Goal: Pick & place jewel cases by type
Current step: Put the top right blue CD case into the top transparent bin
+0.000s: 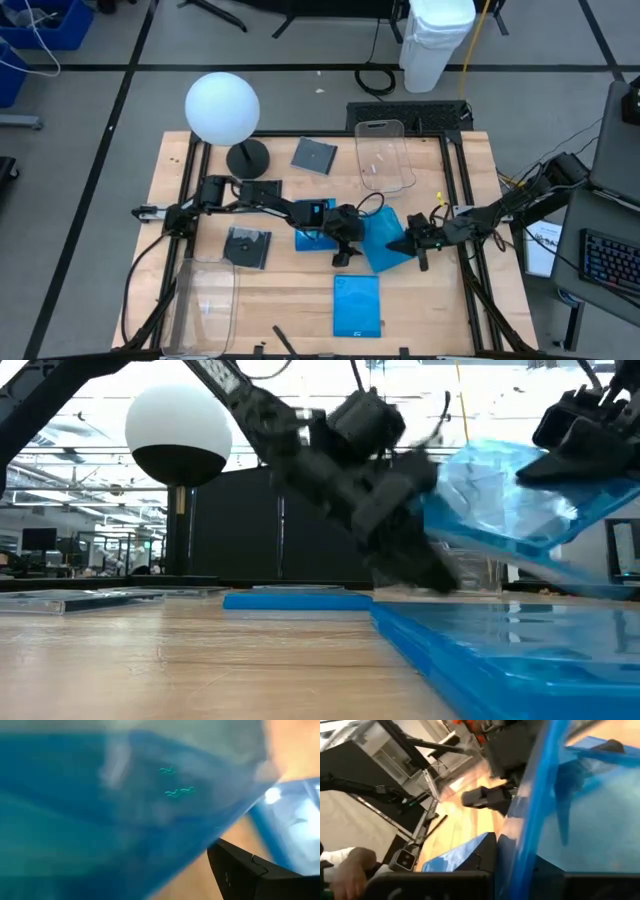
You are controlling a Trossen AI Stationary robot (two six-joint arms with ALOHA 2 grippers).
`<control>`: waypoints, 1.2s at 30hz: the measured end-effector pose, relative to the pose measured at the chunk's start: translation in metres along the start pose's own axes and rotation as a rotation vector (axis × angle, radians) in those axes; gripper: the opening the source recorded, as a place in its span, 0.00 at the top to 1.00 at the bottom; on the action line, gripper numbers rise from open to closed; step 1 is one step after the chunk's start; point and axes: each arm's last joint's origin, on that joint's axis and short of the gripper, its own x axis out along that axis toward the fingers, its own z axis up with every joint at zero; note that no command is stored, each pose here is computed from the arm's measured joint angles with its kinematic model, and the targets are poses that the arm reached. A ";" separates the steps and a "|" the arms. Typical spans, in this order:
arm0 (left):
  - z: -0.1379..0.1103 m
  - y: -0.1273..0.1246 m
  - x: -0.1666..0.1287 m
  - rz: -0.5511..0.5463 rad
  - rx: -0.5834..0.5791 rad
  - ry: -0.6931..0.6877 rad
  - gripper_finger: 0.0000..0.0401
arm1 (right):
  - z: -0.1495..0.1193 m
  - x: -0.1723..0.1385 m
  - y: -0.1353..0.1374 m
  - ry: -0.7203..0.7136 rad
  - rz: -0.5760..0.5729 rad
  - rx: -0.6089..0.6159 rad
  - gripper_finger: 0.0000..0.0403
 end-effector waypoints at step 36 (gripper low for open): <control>0.035 -0.028 -0.090 0.469 0.050 0.237 0.48 | 0.202 -0.044 0.049 -0.178 -0.480 -0.664 1.00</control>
